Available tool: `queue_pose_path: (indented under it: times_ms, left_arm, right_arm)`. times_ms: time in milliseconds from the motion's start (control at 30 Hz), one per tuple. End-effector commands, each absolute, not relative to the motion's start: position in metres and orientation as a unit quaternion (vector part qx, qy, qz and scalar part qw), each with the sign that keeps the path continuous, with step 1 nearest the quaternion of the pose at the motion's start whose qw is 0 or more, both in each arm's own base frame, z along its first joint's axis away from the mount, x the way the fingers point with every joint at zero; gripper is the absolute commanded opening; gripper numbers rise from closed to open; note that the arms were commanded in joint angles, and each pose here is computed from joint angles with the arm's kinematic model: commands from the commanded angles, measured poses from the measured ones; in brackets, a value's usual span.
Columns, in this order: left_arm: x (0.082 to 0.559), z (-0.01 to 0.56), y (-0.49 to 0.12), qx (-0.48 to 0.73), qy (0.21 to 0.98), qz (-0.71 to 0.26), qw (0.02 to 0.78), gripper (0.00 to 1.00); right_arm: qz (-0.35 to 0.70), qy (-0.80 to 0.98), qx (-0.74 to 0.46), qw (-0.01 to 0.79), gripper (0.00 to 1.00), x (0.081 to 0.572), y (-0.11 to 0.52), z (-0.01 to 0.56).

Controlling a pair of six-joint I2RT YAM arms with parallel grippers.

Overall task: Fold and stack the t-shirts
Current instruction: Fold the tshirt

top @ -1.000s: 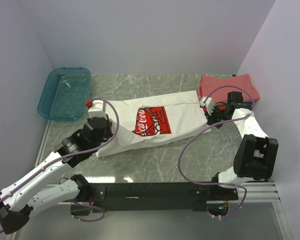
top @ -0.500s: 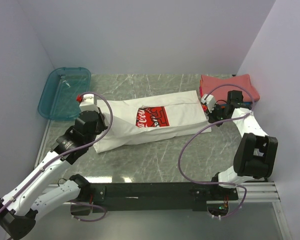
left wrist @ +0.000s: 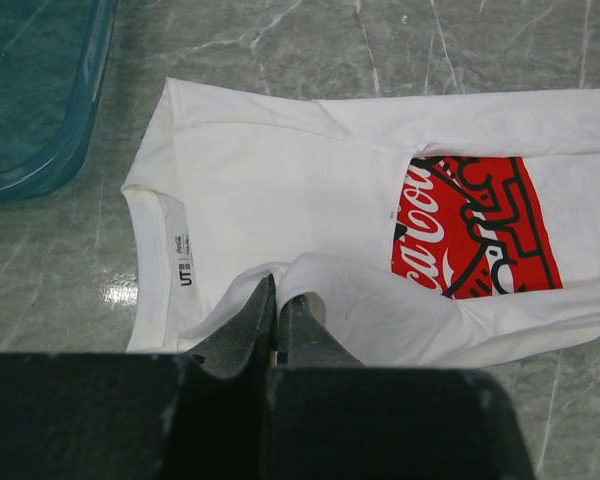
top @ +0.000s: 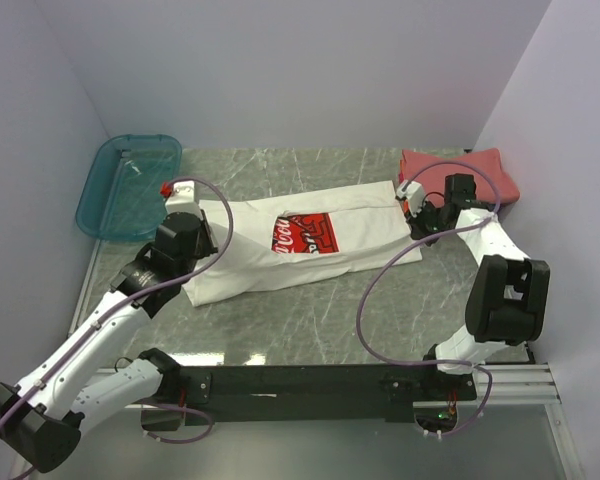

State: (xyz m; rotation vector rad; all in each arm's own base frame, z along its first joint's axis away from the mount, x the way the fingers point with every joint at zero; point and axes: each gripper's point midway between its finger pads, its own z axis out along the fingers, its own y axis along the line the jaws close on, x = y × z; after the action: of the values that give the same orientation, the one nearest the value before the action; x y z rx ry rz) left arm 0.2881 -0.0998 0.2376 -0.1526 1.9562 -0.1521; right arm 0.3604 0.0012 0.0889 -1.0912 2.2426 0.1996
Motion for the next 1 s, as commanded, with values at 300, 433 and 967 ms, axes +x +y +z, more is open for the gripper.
queue_pose_path:
  times_ms: [300,433,967]
  left_arm:
    - [0.324,0.257,-0.107,-0.055,0.811,-0.075,0.578,0.0]
    - [0.331,0.256,-0.106,-0.054,0.811,-0.074,0.577,0.0]
    - [0.357,0.25,-0.108,-0.046,0.818,-0.07,0.569,0.0]
  right_arm:
    - [0.043,0.868,-0.374,0.323,0.0,0.398,-0.008,0.088]
    - [0.043,0.871,-0.369,0.321,0.0,0.403,-0.003,0.084]
    - [0.03,0.882,-0.349,0.314,0.02,0.416,-0.001,0.065]
